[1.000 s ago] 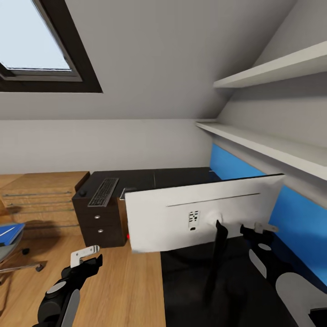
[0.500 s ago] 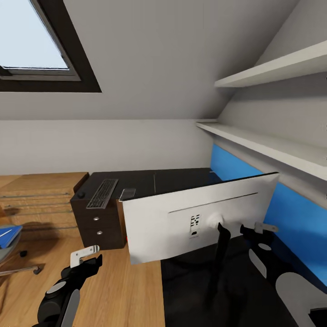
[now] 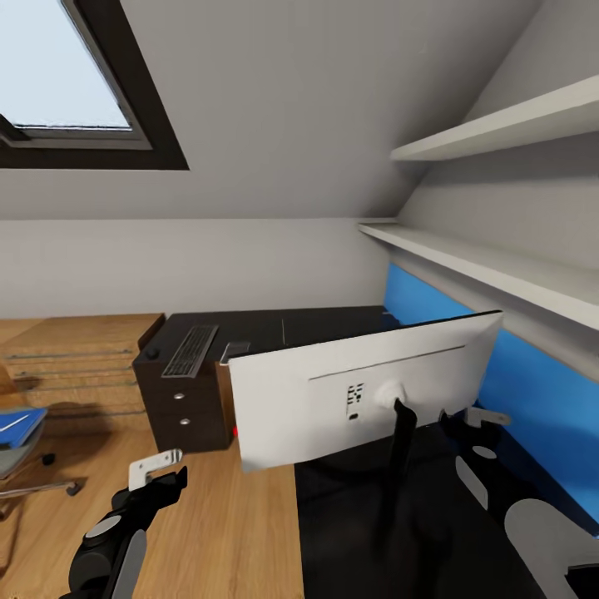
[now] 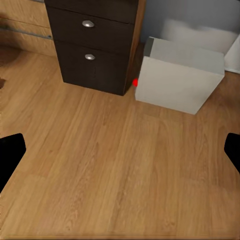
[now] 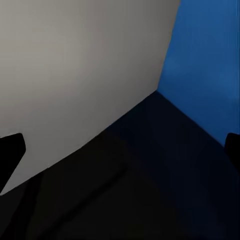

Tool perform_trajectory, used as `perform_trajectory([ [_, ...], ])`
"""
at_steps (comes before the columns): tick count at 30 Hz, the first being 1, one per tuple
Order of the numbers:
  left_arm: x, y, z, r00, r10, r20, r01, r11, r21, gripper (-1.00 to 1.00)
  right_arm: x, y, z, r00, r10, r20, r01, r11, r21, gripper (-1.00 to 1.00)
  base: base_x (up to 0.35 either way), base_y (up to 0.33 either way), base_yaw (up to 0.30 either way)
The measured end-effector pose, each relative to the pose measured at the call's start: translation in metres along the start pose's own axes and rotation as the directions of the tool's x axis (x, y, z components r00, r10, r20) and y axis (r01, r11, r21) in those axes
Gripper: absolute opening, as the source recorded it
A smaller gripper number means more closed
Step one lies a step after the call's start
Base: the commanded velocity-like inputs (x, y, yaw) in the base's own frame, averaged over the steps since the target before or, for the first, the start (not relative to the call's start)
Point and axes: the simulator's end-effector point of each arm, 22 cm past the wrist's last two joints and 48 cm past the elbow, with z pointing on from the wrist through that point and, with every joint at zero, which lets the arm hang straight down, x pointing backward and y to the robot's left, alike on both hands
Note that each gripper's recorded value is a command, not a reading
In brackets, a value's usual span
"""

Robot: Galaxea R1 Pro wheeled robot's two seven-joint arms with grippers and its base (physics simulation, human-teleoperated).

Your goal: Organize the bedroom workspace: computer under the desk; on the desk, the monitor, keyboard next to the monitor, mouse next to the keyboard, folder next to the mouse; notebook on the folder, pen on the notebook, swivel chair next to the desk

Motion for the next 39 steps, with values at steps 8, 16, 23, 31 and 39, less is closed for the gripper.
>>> perform_trajectory([
  [8, 0.000, 0.000, 0.000, 1.000, 0.001, -0.001, -0.001, 1.000, -0.001, 1.00, -0.006, 0.003, 0.000, 1.000, 0.004, 0.013, -0.004, 1.000, -0.005, 1.00, -0.321, 0.000, 0.000],
  [16, 0.000, 0.000, 0.000, 1.000, 0.001, -0.001, -0.001, 1.000, 0.001, 1.00, -0.053, 0.037, -0.008, 0.999, 0.002, -0.036, -0.005, 0.996, -0.084, 1.00, -0.233, 0.000, 0.000],
  [23, 0.000, 0.000, 0.000, 1.000, 0.001, 0.000, -0.001, 1.000, 0.001, 1.00, -0.033, 0.065, -0.038, 0.959, -0.032, -0.281, -0.019, 0.984, -0.177, 1.00, -0.044, 0.000, 0.000],
  [31, 0.000, 0.000, 0.000, 1.000, 0.000, 0.001, 0.000, 1.000, 0.002, 1.00, -0.036, 0.085, -0.069, 0.928, -0.017, -0.372, -0.089, 0.960, -0.267, 1.00, -0.004, 0.000, 0.000],
  [39, 0.001, -0.001, 0.000, 1.000, 0.000, -0.002, 0.000, 1.000, 0.003, 1.00, -0.047, 0.099, -0.099, 0.949, -0.014, -0.315, -0.096, 0.939, -0.331, 1.00, -0.190, 0.000, 0.160],
])
